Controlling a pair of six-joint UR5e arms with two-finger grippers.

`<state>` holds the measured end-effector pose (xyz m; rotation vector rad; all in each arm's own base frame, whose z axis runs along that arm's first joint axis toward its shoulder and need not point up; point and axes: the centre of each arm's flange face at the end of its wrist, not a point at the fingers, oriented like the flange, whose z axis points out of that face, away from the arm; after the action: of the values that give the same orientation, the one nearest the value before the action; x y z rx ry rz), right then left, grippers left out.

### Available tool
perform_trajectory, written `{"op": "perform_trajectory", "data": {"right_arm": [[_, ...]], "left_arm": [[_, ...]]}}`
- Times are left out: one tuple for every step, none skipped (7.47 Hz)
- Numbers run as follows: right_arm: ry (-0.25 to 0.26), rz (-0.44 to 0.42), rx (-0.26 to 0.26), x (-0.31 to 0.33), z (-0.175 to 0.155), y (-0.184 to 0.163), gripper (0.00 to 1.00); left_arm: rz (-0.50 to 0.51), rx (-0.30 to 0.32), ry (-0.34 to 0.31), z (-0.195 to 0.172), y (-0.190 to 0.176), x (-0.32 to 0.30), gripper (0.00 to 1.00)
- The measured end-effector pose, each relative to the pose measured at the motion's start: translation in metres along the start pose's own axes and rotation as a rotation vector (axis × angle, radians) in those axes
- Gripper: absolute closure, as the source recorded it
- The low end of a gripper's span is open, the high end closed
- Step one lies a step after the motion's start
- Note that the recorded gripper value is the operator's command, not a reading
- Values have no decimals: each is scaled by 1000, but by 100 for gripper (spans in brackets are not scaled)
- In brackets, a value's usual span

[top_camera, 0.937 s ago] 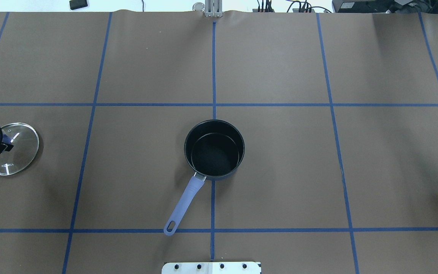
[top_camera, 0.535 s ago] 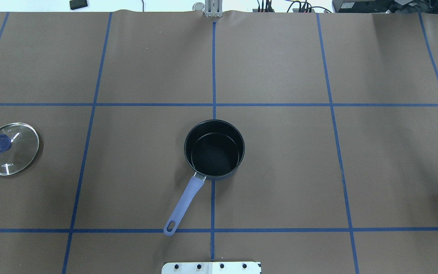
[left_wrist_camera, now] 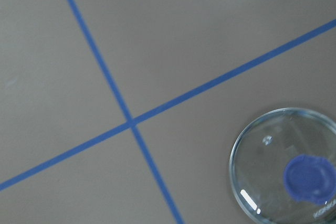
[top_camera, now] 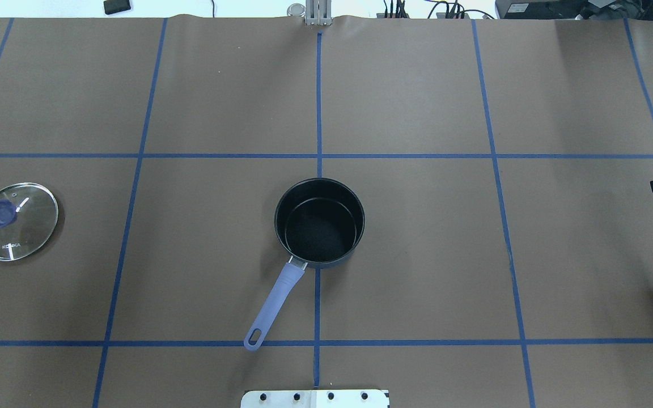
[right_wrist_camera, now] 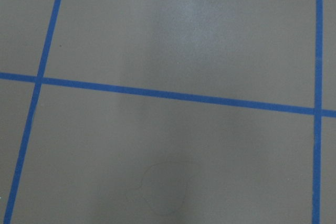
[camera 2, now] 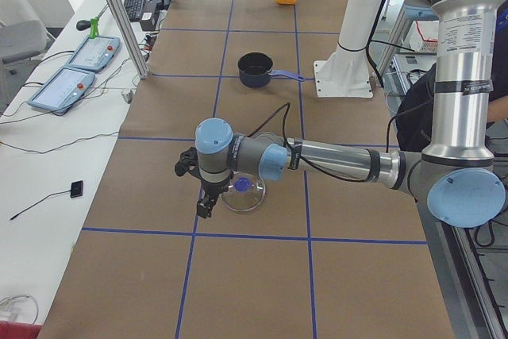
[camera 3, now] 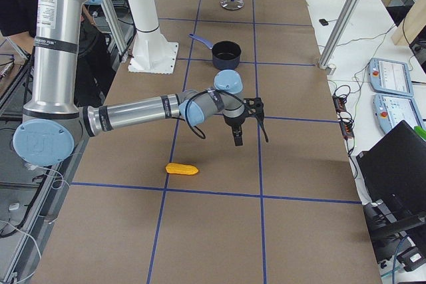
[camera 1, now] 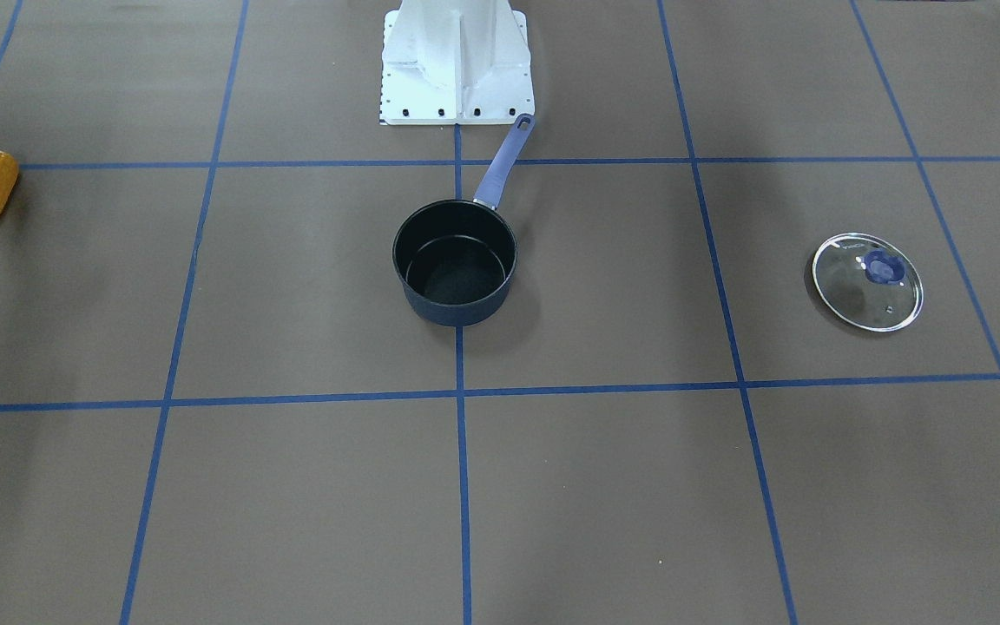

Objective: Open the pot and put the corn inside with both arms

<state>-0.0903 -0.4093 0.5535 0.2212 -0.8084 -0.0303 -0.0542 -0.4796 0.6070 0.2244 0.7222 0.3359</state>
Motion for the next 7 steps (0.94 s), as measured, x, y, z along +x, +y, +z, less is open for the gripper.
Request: {"op": "perform_trajectory", "data": {"right_arm": [[17, 10, 1, 9, 10, 31, 0], [33, 25, 7, 20, 17, 63, 0], [51, 39, 14, 30, 21, 92, 0], [70, 56, 20, 35, 26, 113, 1], [93, 66, 32, 39, 41, 131, 1], [106, 72, 54, 43, 62, 149, 1], [110, 73, 77, 43, 80, 163, 3]], "left_arm": [[-22, 0, 12, -3, 7, -7, 1], [-32, 5, 32, -5, 9, -8, 1], [-35, 13, 53, -6, 9, -6, 1], [-35, 20, 73, -7, 9, -5, 1], [-34, 28, 88, -8, 8, -2, 1], [-31, 35, 97, -10, 8, -1, 1], [-28, 39, 101, -11, 7, 0, 1]]}}
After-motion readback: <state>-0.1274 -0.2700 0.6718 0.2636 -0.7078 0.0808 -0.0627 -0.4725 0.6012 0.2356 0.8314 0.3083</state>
